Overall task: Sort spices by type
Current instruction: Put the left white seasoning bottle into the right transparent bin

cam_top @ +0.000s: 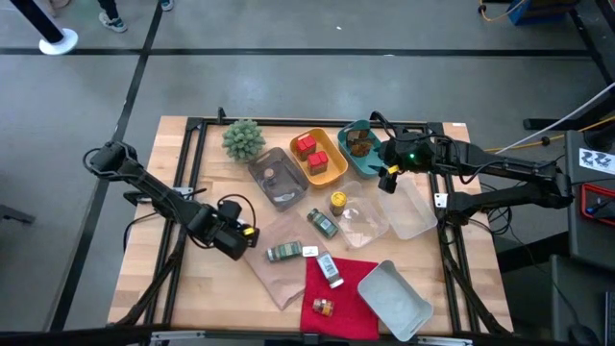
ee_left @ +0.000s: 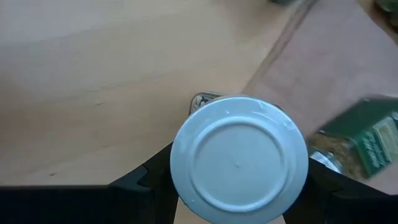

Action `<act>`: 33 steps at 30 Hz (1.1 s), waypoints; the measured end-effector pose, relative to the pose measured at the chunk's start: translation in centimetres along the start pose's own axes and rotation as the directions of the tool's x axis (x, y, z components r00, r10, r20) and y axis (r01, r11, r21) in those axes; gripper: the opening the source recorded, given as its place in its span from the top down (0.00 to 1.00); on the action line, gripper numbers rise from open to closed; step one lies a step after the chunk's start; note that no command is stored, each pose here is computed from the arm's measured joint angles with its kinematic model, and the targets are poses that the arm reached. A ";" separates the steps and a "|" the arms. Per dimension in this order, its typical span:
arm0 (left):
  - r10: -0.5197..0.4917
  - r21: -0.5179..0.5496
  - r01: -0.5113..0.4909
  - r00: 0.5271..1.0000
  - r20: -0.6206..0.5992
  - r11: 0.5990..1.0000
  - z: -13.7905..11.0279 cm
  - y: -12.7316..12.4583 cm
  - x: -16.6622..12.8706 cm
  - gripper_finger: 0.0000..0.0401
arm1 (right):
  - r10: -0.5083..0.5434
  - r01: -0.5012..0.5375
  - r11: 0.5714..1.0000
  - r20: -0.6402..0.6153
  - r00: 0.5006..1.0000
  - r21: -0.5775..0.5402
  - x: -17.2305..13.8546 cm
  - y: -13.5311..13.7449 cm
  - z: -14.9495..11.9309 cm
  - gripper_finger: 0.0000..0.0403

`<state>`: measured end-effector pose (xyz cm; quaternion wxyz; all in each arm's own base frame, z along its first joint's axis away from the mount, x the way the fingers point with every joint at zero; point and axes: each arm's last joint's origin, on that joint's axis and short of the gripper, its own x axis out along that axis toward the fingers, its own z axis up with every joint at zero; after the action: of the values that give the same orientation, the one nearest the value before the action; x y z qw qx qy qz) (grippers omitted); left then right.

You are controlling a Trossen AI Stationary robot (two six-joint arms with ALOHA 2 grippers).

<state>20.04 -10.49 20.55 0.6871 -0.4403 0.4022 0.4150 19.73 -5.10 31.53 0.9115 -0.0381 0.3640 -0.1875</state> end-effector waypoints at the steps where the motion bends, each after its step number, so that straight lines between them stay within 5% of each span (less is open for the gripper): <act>1: -0.013 0.003 0.013 1.000 -0.003 1.000 0.0 -0.1 0.0 0.51 | 0.000 0.000 1.000 0.000 1.000 0.000 0.0 0.0 0.0 0.40; 17: -0.299 0.180 0.281 0.951 0.079 0.943 1.1 -3.4 0.0 0.51 | 0.184 -0.184 0.983 0.016 0.983 0.002 0.0 0.5 0.0 0.40; 25: -0.508 0.355 0.428 0.843 0.174 0.831 4.5 -6.3 -0.2 0.51 | 0.315 -0.316 0.949 0.033 0.948 -0.002 -0.1 0.9 0.1 0.40; 33: -0.600 0.499 0.446 0.775 0.201 0.743 8.0 -7.5 0.0 0.51 | 0.469 -0.468 0.882 0.178 0.865 -0.046 0.0 1.3 1.6 0.40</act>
<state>28.41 -5.00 24.92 0.9150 -0.2954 0.2117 0.1751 21.27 -3.97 32.46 0.9594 0.0334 0.2768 0.0439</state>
